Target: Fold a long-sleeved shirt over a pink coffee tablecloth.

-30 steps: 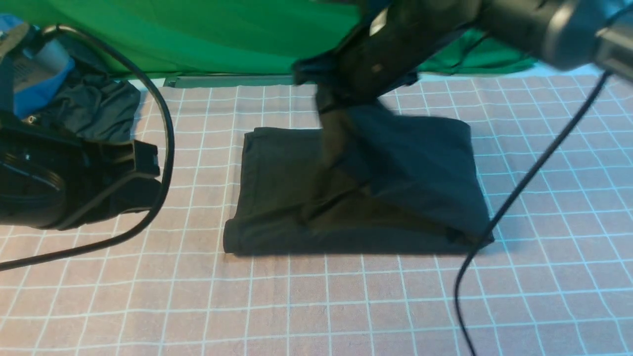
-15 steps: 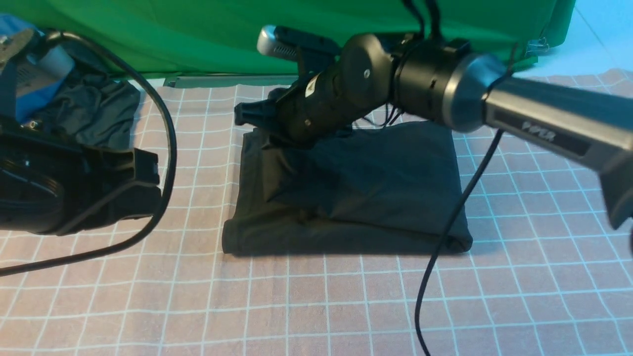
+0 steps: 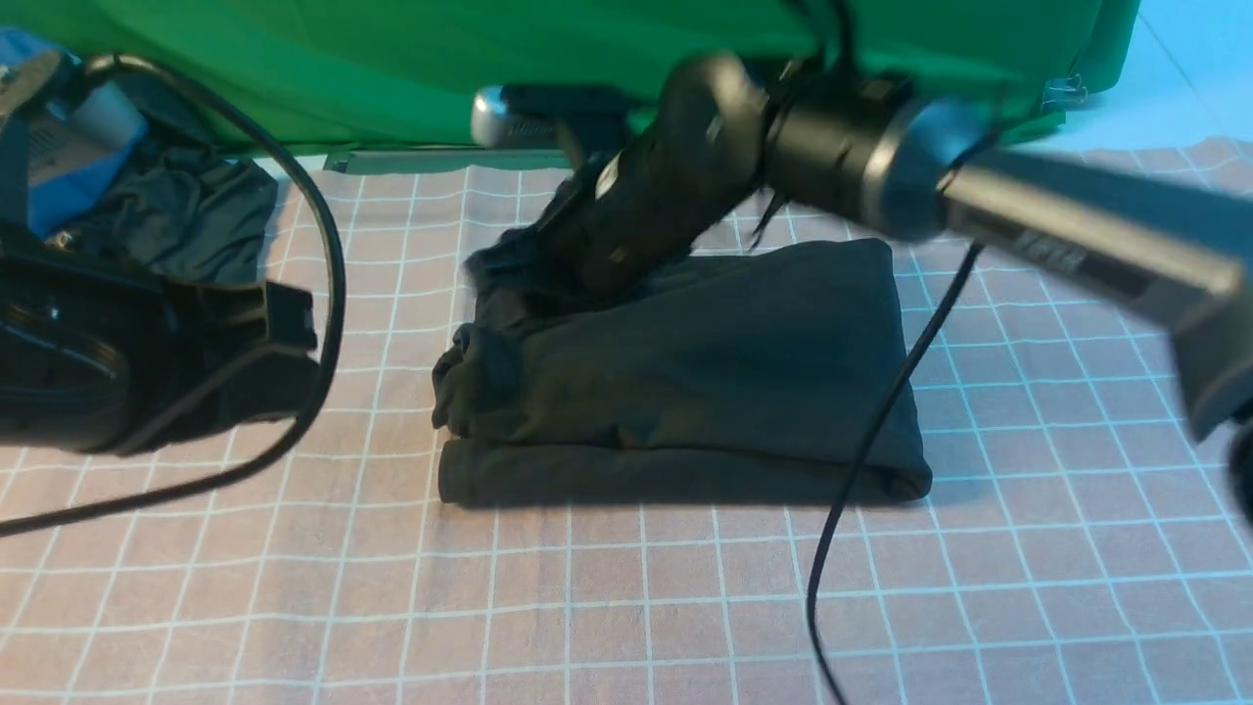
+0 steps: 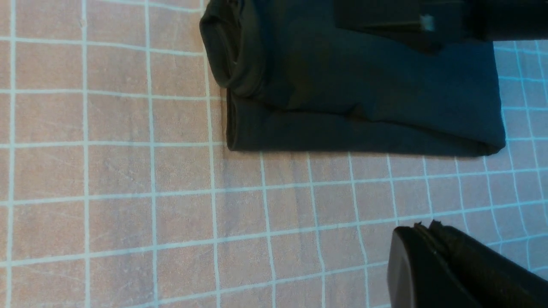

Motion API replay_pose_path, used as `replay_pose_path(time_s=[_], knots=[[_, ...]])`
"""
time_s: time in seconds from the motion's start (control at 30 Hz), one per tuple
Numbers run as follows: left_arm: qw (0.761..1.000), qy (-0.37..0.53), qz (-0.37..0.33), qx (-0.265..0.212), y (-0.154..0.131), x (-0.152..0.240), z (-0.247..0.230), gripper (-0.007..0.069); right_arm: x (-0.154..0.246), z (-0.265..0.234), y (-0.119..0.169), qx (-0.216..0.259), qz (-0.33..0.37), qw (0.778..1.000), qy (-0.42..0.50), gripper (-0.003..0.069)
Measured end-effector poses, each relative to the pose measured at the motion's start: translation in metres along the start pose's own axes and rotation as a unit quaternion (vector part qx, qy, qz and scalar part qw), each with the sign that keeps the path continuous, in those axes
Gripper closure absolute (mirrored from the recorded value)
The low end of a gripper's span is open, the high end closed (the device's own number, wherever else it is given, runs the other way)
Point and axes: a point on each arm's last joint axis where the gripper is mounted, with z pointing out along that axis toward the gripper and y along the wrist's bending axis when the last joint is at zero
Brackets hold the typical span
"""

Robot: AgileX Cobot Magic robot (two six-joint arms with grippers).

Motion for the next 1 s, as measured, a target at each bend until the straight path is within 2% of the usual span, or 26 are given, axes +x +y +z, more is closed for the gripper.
replay_pose_path(time_s=[0.1, 0.13, 0.17, 0.23, 0.4, 0.57, 0.77, 0.8, 0.93, 1.0], knots=[[1.000, -0.006, -0.013, 0.007, -0.001, -0.006, 0.010, 0.0613, -0.008, -0.037, -0.021, 0.047, -0.031, 0.998, 0.024, 0.0458], [1.000, -0.001, -0.020, 0.008, -0.001, -0.010, 0.018, 0.0613, -0.010, -0.053, -0.031, 0.068, -0.036, 0.997, 0.028, 0.0537], [1.000, 0.007, -0.026, 0.007, -0.001, -0.013, 0.027, 0.0613, -0.010, -0.064, -0.039, 0.082, -0.039, 0.995, 0.037, 0.0579], [0.999, 0.027, -0.032, 0.002, -0.001, -0.021, 0.046, 0.0613, -0.008, -0.079, -0.050, 0.097, -0.042, 0.993, 0.054, 0.0614], [0.998, 0.047, -0.038, -0.009, -0.001, -0.050, 0.096, 0.0613, 0.003, -0.099, -0.079, 0.119, -0.030, 0.989, 0.085, 0.0620], [0.995, 0.086, -0.045, -0.027, 0.005, -0.070, 0.160, 0.0613, 0.032, -0.075, -0.092, 0.114, -0.023, 0.983, 0.143, 0.0621], [0.988, 0.135, -0.047, -0.057, 0.022, -0.063, 0.222, 0.0613, 0.055, -0.045, -0.099, 0.102, -0.011, 0.985, 0.137, 0.0621], [0.983, 0.164, -0.047, -0.074, 0.030, -0.054, 0.239, 0.0613, 0.062, -0.037, -0.102, 0.102, -0.006, 0.985, 0.136, 0.0621], [0.973, 0.199, -0.053, -0.101, 0.041, -0.042, 0.256, 0.0613, 0.073, -0.029, -0.107, 0.105, -0.001, 0.985, 0.140, 0.0621], [0.971, 0.206, -0.061, -0.108, 0.043, -0.040, 0.258, 0.0613, 0.083, -0.026, -0.119, 0.110, 0.016, 0.983, 0.144, 0.0621]])
